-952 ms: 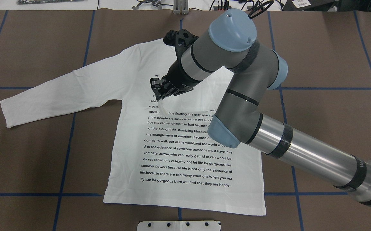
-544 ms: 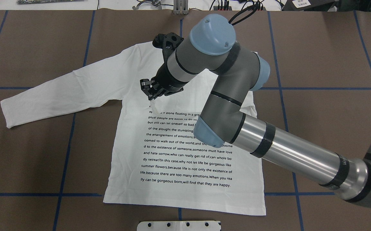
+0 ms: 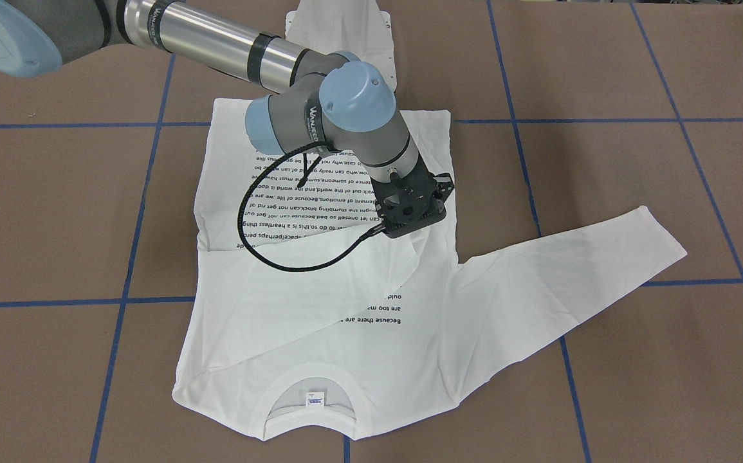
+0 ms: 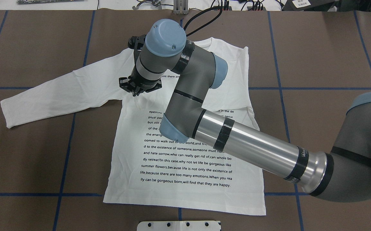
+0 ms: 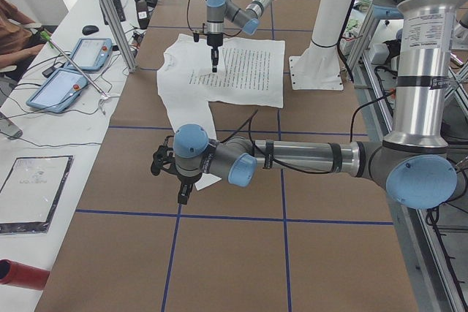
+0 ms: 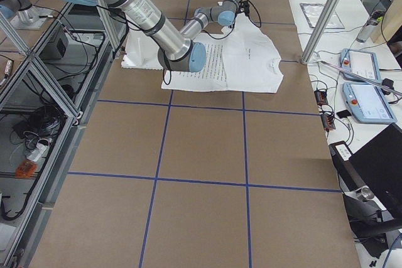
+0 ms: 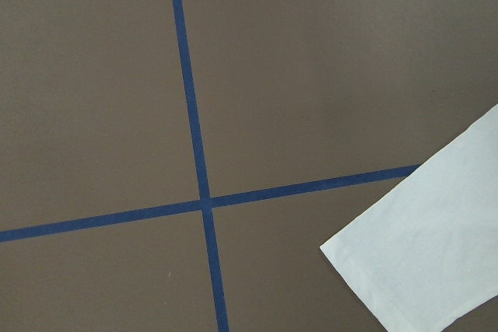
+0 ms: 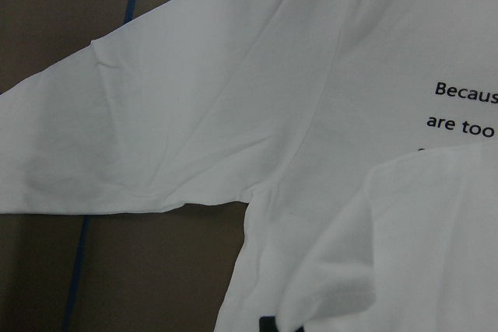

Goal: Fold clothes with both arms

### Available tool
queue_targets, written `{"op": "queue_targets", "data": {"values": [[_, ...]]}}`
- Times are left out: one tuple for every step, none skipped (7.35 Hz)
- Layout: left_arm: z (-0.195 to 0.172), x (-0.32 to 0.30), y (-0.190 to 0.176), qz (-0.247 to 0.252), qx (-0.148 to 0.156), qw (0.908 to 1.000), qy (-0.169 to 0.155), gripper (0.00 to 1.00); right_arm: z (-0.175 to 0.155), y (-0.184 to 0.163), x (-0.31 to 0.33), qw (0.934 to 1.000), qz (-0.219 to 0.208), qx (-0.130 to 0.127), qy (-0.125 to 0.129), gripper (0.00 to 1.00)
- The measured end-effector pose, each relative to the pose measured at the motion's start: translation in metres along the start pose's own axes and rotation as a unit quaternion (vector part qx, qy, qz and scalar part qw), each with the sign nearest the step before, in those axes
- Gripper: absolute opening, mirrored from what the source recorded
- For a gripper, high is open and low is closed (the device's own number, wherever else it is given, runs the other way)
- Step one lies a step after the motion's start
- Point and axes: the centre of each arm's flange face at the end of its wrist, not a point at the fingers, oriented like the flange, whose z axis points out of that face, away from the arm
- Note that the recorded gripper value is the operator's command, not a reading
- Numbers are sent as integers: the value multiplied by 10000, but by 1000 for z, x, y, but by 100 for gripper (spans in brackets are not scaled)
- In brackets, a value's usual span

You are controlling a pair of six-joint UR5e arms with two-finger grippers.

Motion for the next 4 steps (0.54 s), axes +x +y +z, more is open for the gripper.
{"op": "queue_targets", "data": {"values": [[1, -1, 0, 12, 10, 10000, 2, 100, 12, 4, -2, 9999, -13, 35, 95, 0], [2, -2, 0, 16, 16, 10000, 3, 100, 28, 8, -7, 9997, -19, 54, 225, 0], [2, -2, 0, 18, 19, 10000, 3, 100, 47, 15, -14, 9993, -39, 79, 371, 5], [2, -2, 0, 23, 23, 10000, 4, 100, 61, 24, -22, 9988, -79, 123, 457, 99]]}}
